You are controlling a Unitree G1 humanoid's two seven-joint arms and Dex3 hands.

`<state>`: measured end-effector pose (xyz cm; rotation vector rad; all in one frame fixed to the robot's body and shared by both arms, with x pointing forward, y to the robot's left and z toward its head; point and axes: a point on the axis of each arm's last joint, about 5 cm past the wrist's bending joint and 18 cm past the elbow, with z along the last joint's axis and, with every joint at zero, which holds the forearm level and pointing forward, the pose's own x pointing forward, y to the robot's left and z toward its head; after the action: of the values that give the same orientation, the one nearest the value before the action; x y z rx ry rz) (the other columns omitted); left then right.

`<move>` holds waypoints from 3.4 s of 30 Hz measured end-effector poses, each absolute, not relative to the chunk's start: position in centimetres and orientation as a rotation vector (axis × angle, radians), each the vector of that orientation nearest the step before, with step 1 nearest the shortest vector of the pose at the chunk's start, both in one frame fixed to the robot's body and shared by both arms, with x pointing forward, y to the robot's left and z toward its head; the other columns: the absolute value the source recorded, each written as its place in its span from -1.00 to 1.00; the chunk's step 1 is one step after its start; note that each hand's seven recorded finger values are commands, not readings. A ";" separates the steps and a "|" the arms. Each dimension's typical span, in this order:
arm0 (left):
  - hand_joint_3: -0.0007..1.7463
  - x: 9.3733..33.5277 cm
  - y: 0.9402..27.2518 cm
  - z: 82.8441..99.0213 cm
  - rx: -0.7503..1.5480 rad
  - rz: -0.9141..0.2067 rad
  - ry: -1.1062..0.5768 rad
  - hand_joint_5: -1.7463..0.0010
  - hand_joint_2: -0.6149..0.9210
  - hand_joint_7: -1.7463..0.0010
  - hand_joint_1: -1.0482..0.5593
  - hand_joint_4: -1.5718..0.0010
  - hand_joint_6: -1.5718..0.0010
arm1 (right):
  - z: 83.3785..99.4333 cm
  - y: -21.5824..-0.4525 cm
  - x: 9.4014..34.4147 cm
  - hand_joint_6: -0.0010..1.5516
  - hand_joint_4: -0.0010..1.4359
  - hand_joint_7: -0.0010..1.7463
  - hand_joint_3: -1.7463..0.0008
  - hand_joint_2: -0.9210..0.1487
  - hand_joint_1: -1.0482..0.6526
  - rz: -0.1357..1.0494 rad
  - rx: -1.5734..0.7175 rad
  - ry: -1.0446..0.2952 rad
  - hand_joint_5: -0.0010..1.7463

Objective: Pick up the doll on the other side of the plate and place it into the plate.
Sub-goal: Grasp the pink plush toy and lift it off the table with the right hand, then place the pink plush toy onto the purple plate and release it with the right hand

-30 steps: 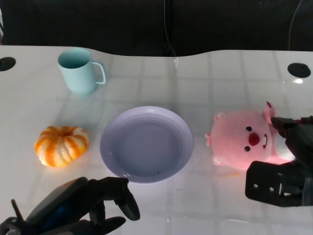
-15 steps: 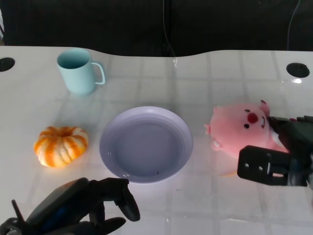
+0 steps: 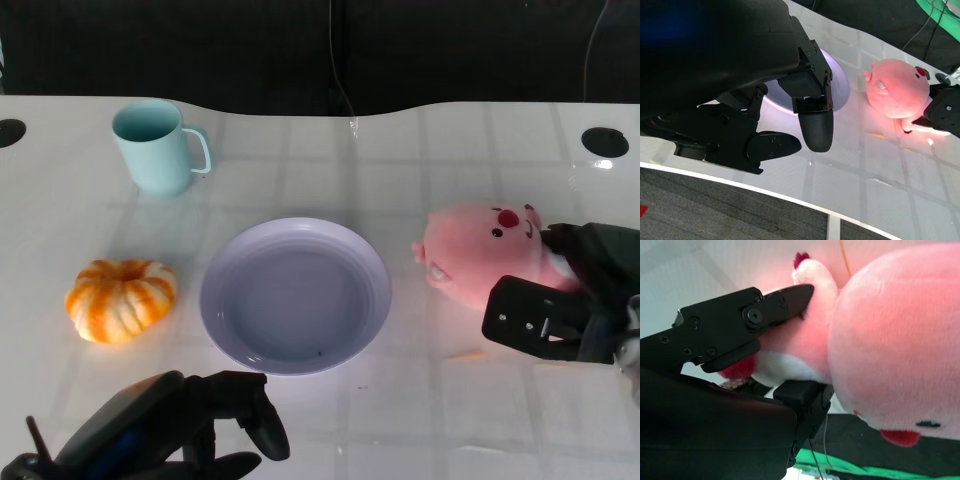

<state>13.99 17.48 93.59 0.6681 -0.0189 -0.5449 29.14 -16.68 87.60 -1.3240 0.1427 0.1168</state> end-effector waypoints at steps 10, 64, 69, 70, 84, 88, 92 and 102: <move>-0.46 13.7 17.5 93.9 0.668 -0.536 -0.020 -1.00 0.98 -0.30 0.12 0.14 0.16 | 88.6 -17.1 29.4 0.19 0.19 0.28 -0.10 -0.35 -0.06 0.009 -1.178 0.083 0.90; -0.35 13.6 16.8 93.4 0.676 -0.565 -0.011 -1.00 0.91 -0.32 0.13 0.15 0.15 | 93.2 -3.0 29.2 -0.56 -0.76 -0.98 0.73 -0.99 -0.43 0.539 -0.958 -0.231 -0.54; -0.33 13.6 16.8 93.4 0.677 -0.566 -0.013 -1.00 0.89 -0.32 0.13 0.13 0.14 | 94.0 -3.5 29.2 -0.76 -0.96 -1.00 0.78 -1.00 -0.60 0.601 -1.024 -0.222 -0.65; -0.33 13.6 16.8 93.4 0.677 -0.566 -0.014 -1.00 0.88 -0.32 0.13 0.13 0.14 | 94.1 -3.5 29.1 -0.77 -0.97 -1.00 0.78 -1.00 -0.61 0.609 -1.032 -0.224 -0.66; -0.26 13.6 16.6 93.4 0.676 -0.566 -0.025 -0.96 0.85 -0.33 0.13 0.16 0.14 | 95.4 -5.5 28.0 -0.74 -0.99 -0.97 0.80 -1.00 -0.64 0.607 -1.067 -0.318 -0.54; -0.27 13.7 16.6 93.4 0.677 -0.566 -0.026 -0.93 0.86 -0.32 0.13 0.16 0.14 | 96.0 -6.5 27.2 -0.68 -0.96 -0.95 0.80 -1.00 -0.61 0.595 -1.048 -0.362 -0.40; -0.29 13.8 16.6 93.2 0.675 -0.566 -0.017 -0.94 0.86 -0.31 0.12 0.14 0.14 | 96.2 -8.0 26.3 -0.59 -0.89 -0.93 0.79 -1.00 -0.57 0.569 -1.017 -0.394 -0.27; -0.31 14.0 16.5 93.3 0.673 -0.567 -0.026 -0.97 0.87 -0.29 0.12 0.12 0.13 | 94.9 -12.1 23.2 -0.04 -0.13 -0.71 0.92 -0.99 -0.20 0.430 -0.875 -0.431 0.15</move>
<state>13.97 16.47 93.27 0.6728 -0.0257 -0.5671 23.18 -12.05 94.86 -0.8754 -0.4314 0.4295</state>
